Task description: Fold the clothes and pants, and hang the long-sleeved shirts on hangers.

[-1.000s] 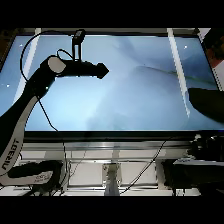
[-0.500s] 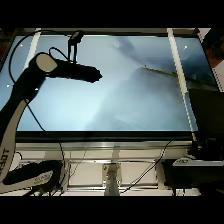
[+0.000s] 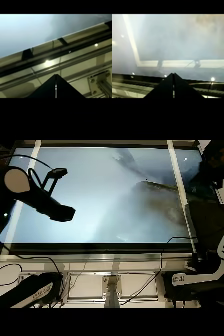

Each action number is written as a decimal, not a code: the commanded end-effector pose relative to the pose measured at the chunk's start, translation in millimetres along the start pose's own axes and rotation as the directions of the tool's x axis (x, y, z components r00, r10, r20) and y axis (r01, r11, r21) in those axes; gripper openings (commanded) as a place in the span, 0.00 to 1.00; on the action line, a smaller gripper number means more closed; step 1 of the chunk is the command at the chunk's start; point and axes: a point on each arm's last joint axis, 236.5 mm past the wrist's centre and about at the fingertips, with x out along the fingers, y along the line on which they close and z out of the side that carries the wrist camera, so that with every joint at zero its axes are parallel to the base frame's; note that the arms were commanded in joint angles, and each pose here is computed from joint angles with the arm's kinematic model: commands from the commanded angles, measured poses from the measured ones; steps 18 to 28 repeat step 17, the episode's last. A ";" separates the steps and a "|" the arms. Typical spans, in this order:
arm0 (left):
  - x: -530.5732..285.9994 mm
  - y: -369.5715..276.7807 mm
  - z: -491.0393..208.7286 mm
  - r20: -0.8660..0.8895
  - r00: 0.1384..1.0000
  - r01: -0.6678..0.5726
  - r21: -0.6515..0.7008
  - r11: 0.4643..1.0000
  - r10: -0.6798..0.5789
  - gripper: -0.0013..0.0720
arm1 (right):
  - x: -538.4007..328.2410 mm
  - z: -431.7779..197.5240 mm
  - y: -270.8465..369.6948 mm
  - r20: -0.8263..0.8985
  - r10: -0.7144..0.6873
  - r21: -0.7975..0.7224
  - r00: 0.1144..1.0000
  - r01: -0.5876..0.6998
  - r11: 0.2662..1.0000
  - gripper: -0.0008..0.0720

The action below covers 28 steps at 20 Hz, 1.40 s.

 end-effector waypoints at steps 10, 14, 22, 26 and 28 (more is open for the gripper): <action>-14.3 11.3 -27.5 -0.049 0.997 -0.059 -0.041 0.997 0.056 0.03 | 56.3 -44.7 73.8 -0.131 -0.128 -0.256 0.983 0.091 0.962 0.04; -14.3 11.3 -27.5 -0.049 0.997 -0.059 -0.041 0.997 0.056 0.03 | 56.1 -44.4 73.3 -0.130 -0.128 -0.254 0.983 0.092 0.963 0.04; -14.3 11.3 -27.5 -0.049 0.997 -0.059 -0.041 0.997 0.056 0.03 | 56.1 -44.4 73.3 -0.130 -0.128 -0.254 0.983 0.092 0.963 0.04; -14.3 11.3 -27.5 -0.049 0.997 -0.059 -0.041 0.997 0.056 0.03 | 56.1 -44.4 73.3 -0.130 -0.128 -0.254 0.983 0.092 0.963 0.04; -14.3 11.3 -27.5 -0.049 0.997 -0.059 -0.041 0.997 0.056 0.03 | 56.1 -44.4 73.3 -0.130 -0.128 -0.254 0.983 0.092 0.963 0.04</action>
